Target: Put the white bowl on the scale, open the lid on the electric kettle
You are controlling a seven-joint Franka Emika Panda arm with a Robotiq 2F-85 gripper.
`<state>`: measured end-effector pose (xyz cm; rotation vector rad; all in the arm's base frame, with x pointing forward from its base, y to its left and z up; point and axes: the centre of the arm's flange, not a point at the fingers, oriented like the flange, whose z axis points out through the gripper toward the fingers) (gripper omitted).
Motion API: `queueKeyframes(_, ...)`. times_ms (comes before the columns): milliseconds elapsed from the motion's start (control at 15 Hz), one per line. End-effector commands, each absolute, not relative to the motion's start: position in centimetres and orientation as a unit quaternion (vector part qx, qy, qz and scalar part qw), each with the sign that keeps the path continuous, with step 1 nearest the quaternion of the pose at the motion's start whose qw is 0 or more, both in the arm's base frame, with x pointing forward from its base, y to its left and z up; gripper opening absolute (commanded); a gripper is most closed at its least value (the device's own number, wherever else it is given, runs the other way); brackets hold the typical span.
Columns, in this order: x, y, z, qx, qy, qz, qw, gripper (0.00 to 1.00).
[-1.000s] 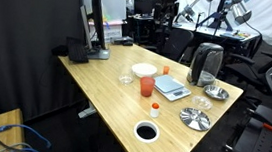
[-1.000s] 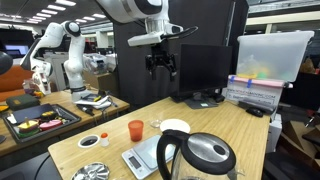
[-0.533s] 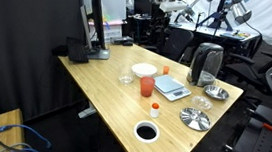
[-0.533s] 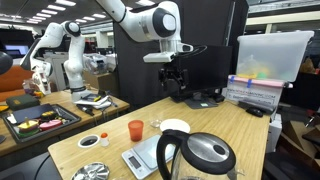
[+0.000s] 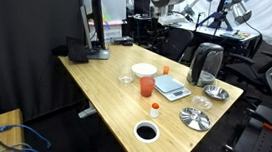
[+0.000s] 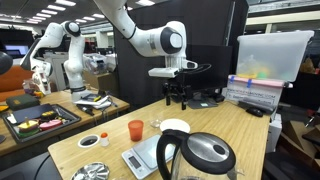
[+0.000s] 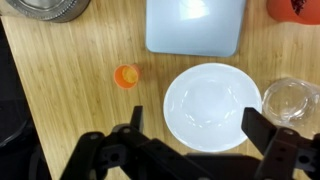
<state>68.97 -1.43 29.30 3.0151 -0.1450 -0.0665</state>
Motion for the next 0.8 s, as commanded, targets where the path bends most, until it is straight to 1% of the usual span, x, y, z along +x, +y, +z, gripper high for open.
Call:
queueKeyframes(0, 69.1, -2.0, 28.5, 0.996, -0.051, -0.047, 0.052, 1.0)
queueKeyframes(67, 68.8, -1.7, 28.4, 0.996, -0.051, -0.034, 0.06, 1.0)
queueKeyframes(467, 68.8, -1.7, 28.2, 0.996, -0.05, -0.035, 0.061, 1.0)
queueKeyframes(533, 69.1, -1.6, 28.1, 0.996, -0.055, -0.033, 0.055, 1.0)
queueKeyframes(733, 71.5, -0.8, 25.4, 0.996, -0.076, -0.041, 0.004, 1.0)
